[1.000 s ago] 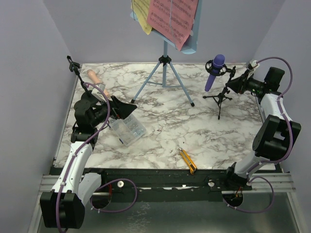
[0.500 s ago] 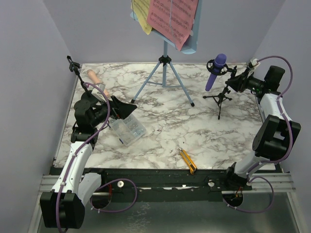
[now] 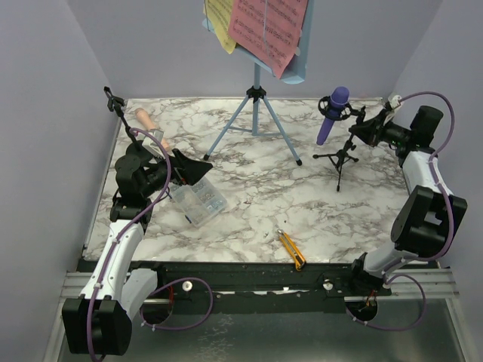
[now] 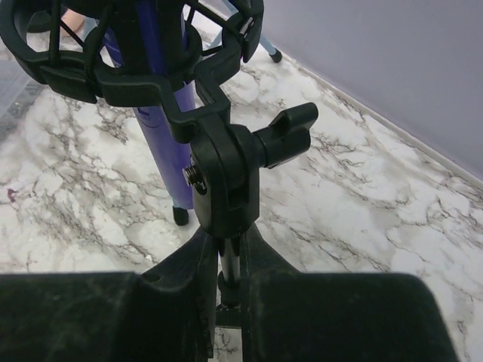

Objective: Pack up the instrument practice props
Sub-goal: Pick up the microphone stand with the microphone from the center of the board, then place the microphone stand with the microphone at the center of the board.

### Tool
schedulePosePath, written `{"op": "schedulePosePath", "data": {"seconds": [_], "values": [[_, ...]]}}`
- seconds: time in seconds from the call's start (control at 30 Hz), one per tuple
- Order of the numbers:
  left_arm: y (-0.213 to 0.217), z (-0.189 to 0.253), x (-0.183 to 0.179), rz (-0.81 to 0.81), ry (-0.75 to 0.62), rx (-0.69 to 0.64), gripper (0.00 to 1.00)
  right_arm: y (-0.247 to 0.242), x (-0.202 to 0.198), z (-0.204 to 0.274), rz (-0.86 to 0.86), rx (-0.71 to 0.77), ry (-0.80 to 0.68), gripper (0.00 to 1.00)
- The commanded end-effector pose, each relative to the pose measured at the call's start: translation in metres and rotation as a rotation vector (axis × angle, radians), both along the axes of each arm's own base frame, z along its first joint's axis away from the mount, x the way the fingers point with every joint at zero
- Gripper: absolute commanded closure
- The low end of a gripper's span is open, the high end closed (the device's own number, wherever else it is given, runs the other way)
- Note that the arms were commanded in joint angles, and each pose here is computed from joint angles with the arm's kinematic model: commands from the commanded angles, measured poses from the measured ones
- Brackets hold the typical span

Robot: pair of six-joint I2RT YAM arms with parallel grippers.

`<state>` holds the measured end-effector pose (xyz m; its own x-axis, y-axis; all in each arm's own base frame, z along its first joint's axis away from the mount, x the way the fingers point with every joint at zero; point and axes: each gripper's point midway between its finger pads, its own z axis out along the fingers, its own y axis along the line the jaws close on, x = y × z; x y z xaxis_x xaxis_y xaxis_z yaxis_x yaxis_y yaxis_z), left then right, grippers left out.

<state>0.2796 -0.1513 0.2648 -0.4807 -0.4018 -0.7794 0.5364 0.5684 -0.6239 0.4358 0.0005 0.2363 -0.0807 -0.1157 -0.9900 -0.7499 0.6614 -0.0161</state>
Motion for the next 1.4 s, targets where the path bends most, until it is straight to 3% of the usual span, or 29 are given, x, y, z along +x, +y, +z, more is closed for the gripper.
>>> {"op": "schedulePosePath", "data": {"seconds": [0.0,0.43,0.73,1.37], "values": [[-0.002,0.001,-0.004,-0.013,-0.023,0.005,0.01,0.018,-0.022,0.037,0.086,-0.009,-0.125,1.00],[-0.002,0.000,-0.003,-0.016,-0.018,0.004,0.01,0.055,-0.089,0.068,0.232,0.100,-0.065,1.00],[-0.003,-0.001,-0.004,-0.024,-0.016,0.004,0.01,0.098,-0.130,0.054,0.373,0.087,-0.074,1.00],[-0.018,0.006,-0.016,-0.146,-0.051,-0.025,0.01,0.140,-0.173,0.024,0.548,0.095,-0.090,1.00]]}}
